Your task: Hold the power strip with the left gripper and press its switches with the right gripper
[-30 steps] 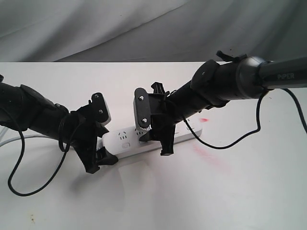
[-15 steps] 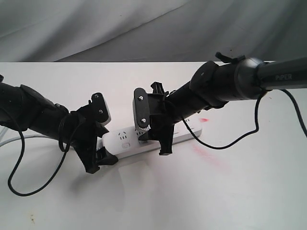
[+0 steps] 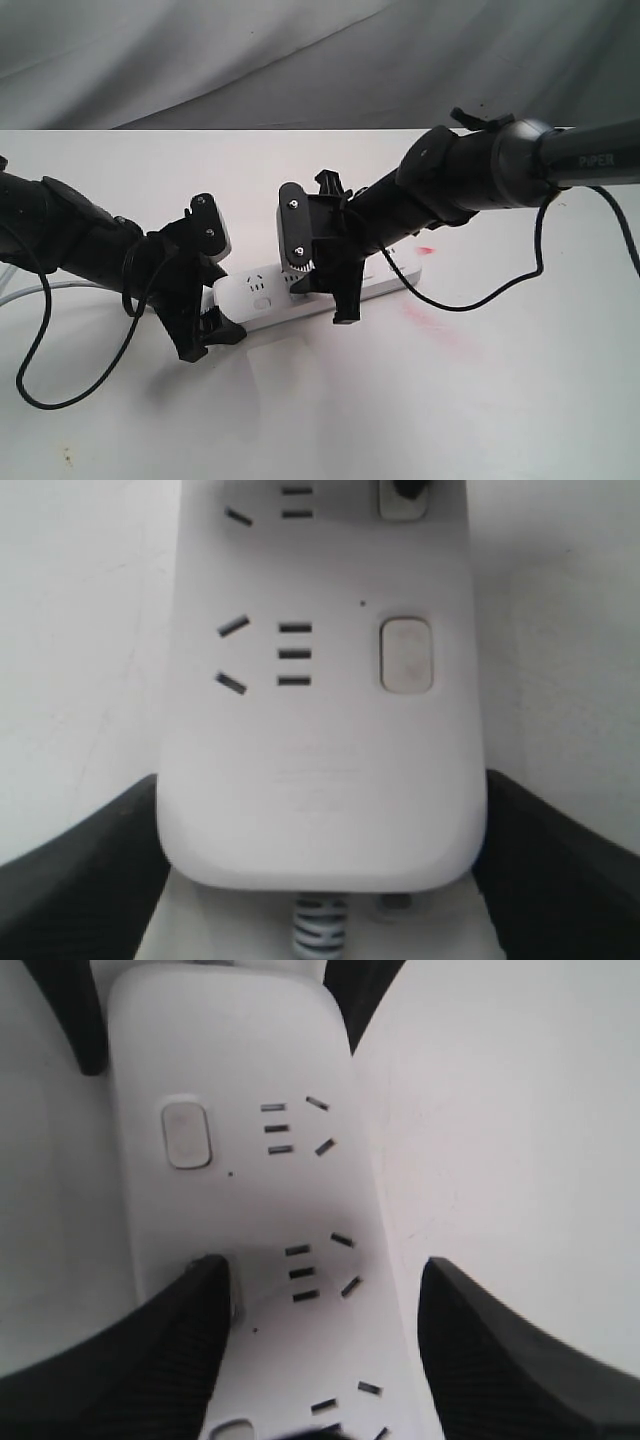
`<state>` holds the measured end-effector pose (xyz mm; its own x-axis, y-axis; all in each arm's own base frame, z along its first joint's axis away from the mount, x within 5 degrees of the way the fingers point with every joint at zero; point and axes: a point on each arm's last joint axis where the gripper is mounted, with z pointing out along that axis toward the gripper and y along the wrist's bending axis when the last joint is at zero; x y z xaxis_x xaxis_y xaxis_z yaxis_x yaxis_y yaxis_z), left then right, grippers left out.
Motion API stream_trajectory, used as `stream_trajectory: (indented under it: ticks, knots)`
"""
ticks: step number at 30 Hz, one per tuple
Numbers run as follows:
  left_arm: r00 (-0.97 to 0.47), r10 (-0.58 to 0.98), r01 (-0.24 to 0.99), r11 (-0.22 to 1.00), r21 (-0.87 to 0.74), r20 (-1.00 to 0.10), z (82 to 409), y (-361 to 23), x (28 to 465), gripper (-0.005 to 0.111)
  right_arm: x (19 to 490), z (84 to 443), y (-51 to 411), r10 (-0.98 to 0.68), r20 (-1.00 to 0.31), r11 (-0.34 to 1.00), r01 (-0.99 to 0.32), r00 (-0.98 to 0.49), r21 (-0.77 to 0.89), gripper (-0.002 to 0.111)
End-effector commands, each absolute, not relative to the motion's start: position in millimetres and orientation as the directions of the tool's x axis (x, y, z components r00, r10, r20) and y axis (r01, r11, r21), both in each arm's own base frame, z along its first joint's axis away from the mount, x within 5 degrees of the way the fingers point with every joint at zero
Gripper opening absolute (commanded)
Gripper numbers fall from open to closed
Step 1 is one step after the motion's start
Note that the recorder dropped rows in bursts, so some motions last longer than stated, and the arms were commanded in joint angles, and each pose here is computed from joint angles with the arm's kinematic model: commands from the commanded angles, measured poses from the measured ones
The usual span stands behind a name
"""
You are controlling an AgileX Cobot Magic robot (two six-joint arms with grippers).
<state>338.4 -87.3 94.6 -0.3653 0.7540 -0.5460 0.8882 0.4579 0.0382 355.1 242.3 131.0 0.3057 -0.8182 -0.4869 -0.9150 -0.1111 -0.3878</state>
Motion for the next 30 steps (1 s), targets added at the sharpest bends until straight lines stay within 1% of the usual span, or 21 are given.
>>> stream_trajectory:
  ticks: [1, 5, 9, 12, 21, 30]
  knots:
    - [-0.339, 0.790, 0.895, 0.438, 0.084, -0.511, 90, -83, 339, 0.068, 351, 154, 243, -0.798, -0.503, -0.104, -0.898, 0.332, -0.428, 0.053]
    - [-0.339, 0.790, 0.895, 0.438, 0.084, -0.511, 90, -83, 339, 0.068, 350, 175, 240, -0.788, -0.507, -0.090, -0.880, 0.349, -0.467, 0.053]
    - [-0.339, 0.790, 0.895, 0.438, 0.084, -0.511, 90, -83, 339, 0.068, 355, 179, 228, -0.800, -0.496, -0.085, -0.882, 0.338, -0.464, 0.053]
    - [-0.339, 0.790, 0.895, 0.438, 0.084, -0.511, 90, -83, 339, 0.068, 358, 177, 219, -0.805, -0.506, -0.074, -0.899, 0.309, -0.431, 0.053]
    - [-0.339, 0.790, 0.895, 0.438, 0.084, -0.511, 90, -83, 339, 0.068, 360, 173, 209, -0.815, -0.502, -0.066, -0.907, 0.290, -0.416, 0.053]
    - [-0.339, 0.790, 0.895, 0.438, 0.084, -0.511, 90, -83, 339, 0.068, 359, 148, 208, -0.829, -0.492, -0.081, -0.928, 0.265, -0.363, 0.053]
